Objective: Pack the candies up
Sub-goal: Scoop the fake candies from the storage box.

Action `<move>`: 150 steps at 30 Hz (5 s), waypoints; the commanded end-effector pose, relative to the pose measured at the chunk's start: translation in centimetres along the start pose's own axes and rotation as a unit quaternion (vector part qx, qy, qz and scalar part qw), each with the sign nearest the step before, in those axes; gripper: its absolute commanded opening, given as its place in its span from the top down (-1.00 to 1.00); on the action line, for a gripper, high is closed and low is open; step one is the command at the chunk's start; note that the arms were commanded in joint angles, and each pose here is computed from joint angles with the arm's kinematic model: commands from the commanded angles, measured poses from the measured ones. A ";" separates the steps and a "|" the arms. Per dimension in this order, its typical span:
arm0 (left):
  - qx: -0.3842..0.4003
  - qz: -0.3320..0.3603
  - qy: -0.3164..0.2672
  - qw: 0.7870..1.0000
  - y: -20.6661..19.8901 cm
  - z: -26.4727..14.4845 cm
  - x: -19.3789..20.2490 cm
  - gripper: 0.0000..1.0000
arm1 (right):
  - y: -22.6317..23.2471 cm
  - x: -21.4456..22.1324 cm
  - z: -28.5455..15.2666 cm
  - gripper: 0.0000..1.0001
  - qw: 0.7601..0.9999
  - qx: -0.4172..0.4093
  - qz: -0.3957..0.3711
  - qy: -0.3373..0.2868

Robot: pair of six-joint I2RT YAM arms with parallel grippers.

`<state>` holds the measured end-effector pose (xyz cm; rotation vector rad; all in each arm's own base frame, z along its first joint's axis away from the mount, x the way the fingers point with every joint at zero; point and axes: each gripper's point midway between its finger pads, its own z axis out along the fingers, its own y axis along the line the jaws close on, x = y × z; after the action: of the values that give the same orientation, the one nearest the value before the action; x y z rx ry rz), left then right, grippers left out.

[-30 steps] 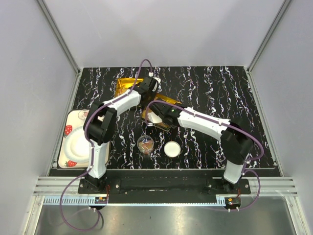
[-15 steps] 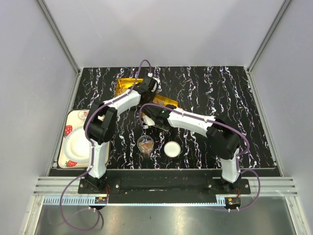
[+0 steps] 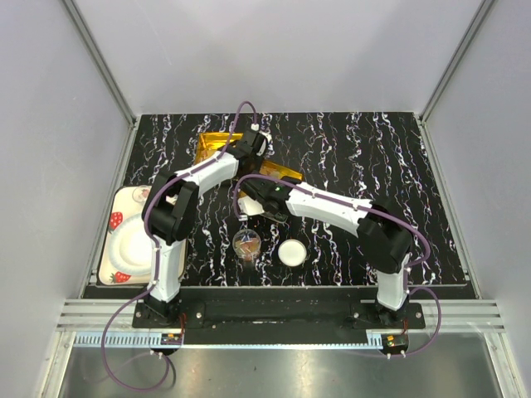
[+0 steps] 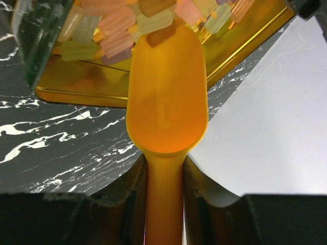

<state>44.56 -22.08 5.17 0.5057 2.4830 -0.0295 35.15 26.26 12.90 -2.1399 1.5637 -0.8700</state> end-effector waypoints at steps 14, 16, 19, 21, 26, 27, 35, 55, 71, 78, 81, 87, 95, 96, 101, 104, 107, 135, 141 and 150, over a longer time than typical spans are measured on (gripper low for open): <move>0.013 -0.012 -0.068 0.998 -0.5 -1.3 -4.2 1.00 | 0.7 0.2 -1.7 1.00 0.999 -0.018 -0.023 -0.031; 0.015 -0.010 -0.069 0.997 -0.6 -1.3 -4.1 1.00 | 1.4 0.4 -1.3 1.00 0.998 -0.038 -0.017 -0.043; 0.022 -0.007 -0.073 0.997 -0.7 -1.4 -4.0 1.00 | 2.5 0.3 -1.3 1.00 0.994 -0.076 0.003 -0.073; 0.023 -0.007 -0.072 0.997 -0.7 -1.3 -3.9 1.00 | 3.2 0.5 -1.1 1.00 0.991 -0.099 0.020 -0.087; 0.030 -0.007 -0.071 0.997 -1.0 -1.1 -3.9 1.00 | 3.8 0.6 -0.7 1.00 0.986 -0.121 0.045 -0.108; 0.030 -0.008 -0.071 0.997 -1.0 -1.1 -4.0 1.00 | 4.0 0.4 -0.8 1.00 0.984 -0.126 0.048 -0.116; 0.032 -0.008 -0.070 0.997 -1.1 -1.0 -3.8 1.00 | 3.3 0.8 -0.7 1.00 0.975 -0.135 0.099 -0.143; 0.039 -0.007 -0.065 0.997 -1.3 -1.0 -3.4 1.00 | 3.7 -0.5 -0.3 1.00 0.960 -0.171 0.138 -0.174; 0.042 -0.008 -0.063 0.997 -1.5 -0.7 -3.3 1.00 | 2.3 0.8 -1.7 1.00 0.958 -0.156 0.156 -0.182; 0.045 -0.008 -0.062 0.997 -1.6 -0.7 -3.2 1.00 | 3.4 -0.4 0.1 1.00 0.952 -0.177 0.172 -0.179; 0.046 -0.008 -0.060 0.997 -1.6 -0.6 -3.1 1.00 | 3.3 -1.2 0.7 1.00 0.948 -0.173 0.189 -0.188; 0.047 -0.008 -0.058 0.997 -1.7 -0.5 -2.9 1.00 | 3.3 -1.7 1.6 1.00 0.945 -0.149 0.210 -0.200; 0.050 -0.009 -0.056 0.997 -1.8 -0.3 -2.8 1.00 | 3.9 -2.6 2.5 1.00 0.935 -0.143 0.248 -0.211; 0.051 -0.009 -0.057 0.997 -1.8 -0.4 -2.9 1.00 | 4.0 -2.8 2.7 1.00 0.934 -0.144 0.251 -0.212; 0.050 -0.009 -0.056 0.997 -1.8 -0.4 -2.8 1.00 | 3.9 -3.6 3.4 1.00 0.924 -0.137 0.280 -0.221; 0.050 -0.009 -0.056 0.997 -1.8 -0.3 -2.8 1.00 | 3.7 -3.9 3.6 1.00 0.919 -0.132 0.296 -0.225; 0.051 -0.009 -0.054 0.997 -1.8 -0.2 -2.7 1.00 | 3.8 -4.6 3.7 1.00 0.911 -0.136 0.309 -0.236; 0.050 -0.011 -0.055 0.997 -1.7 -0.4 -2.7 1.00 | 3.8 -2.5 1.7 1.00 0.867 -0.145 0.362 -0.310; 0.050 -0.011 -0.055 0.997 -1.6 -0.4 -2.7 1.00 | 4.0 -2.5 1.6 1.00 0.842 -0.168 0.381 -0.342; 0.048 -0.014 -0.054 0.997 -1.4 -0.2 -2.7 1.00 | 1.9 -0.4 -0.2 1.00 0.823 -0.131 0.406 -0.375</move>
<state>44.27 -22.74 4.33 0.5282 2.4885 -0.1159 32.61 25.19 7.80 -1.4366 2.0014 0.4087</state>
